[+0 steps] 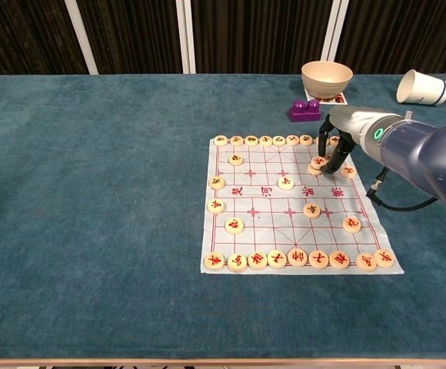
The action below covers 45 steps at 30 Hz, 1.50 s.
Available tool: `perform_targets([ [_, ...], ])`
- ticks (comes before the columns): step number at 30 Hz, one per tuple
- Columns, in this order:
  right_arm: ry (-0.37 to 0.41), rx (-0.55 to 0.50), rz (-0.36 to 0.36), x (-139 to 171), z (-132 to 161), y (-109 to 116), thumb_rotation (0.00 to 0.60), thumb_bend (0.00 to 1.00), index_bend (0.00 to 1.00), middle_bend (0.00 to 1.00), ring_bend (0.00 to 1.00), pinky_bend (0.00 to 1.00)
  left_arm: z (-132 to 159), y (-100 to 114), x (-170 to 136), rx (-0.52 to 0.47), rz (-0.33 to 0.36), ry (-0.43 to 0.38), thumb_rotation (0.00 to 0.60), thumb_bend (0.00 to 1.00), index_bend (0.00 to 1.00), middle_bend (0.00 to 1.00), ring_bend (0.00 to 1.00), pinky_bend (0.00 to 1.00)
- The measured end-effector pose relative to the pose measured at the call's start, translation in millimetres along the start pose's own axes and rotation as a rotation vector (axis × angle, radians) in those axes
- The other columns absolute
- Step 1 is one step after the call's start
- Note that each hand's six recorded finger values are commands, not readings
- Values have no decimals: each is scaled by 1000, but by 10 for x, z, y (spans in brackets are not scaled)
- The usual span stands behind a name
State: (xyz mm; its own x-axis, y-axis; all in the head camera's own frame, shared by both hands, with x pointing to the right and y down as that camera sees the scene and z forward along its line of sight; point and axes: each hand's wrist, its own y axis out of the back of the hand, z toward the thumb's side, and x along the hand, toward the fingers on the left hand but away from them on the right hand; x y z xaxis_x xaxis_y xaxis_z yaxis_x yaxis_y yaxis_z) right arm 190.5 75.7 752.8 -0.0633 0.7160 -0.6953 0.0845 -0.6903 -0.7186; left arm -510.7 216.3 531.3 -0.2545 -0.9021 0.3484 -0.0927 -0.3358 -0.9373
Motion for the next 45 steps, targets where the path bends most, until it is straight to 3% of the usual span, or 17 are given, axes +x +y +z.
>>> perform_targets([
  [19,4,-1,7,-6,54,-15,600,378,517,0,5,82,4,-17,5,4,-5,0,600,0,79,0,0,4],
  [45,20,0,25,35,96,15,600,378,325,0,5,81,-6,-12,8,6,-4,6,600,0,79,0,0,4],
])
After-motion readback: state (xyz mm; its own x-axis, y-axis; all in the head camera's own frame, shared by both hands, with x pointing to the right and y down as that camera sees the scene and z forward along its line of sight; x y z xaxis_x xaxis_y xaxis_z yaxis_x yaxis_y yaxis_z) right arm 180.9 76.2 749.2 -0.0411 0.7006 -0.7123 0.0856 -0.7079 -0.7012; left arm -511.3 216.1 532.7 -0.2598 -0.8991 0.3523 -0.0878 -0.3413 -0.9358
